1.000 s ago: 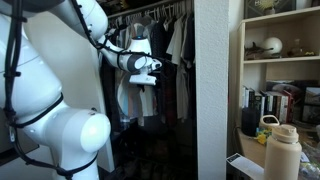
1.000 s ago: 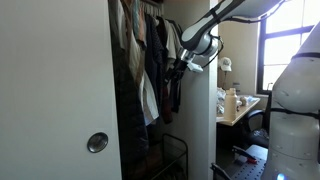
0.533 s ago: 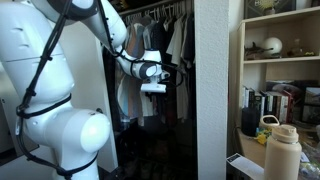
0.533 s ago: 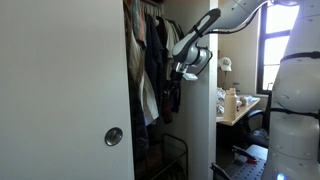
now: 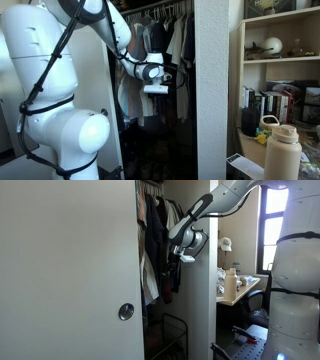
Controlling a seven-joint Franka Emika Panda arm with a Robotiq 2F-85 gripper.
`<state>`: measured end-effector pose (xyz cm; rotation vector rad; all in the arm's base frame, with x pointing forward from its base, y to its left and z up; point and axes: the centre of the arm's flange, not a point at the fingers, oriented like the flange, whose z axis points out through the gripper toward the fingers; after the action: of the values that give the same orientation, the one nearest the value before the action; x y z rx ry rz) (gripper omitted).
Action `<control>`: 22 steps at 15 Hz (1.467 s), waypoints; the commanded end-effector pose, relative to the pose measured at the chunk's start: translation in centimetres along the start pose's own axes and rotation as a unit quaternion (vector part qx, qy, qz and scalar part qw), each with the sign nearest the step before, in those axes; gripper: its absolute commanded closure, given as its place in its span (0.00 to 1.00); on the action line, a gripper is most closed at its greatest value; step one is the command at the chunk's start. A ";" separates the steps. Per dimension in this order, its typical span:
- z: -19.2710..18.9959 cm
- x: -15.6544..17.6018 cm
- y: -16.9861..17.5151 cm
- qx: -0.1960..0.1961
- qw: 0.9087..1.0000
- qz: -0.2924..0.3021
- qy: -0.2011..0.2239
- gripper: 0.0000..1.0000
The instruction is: Move the brown shoes on the shoe rack forwards
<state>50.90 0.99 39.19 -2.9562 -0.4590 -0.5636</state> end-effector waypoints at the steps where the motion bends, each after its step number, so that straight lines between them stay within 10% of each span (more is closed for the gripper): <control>1: 1.0 0.4 0.4 -0.002 1.000 -0.008 0.001 0.00; 11: 12.1 6.0 3.7 0.010 0.988 -0.130 -0.086 0.00; 22: 23.5 8.4 4.1 0.085 0.921 -0.301 -0.233 0.00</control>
<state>64.91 2.55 21.85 -2.7771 -1.3048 0.0890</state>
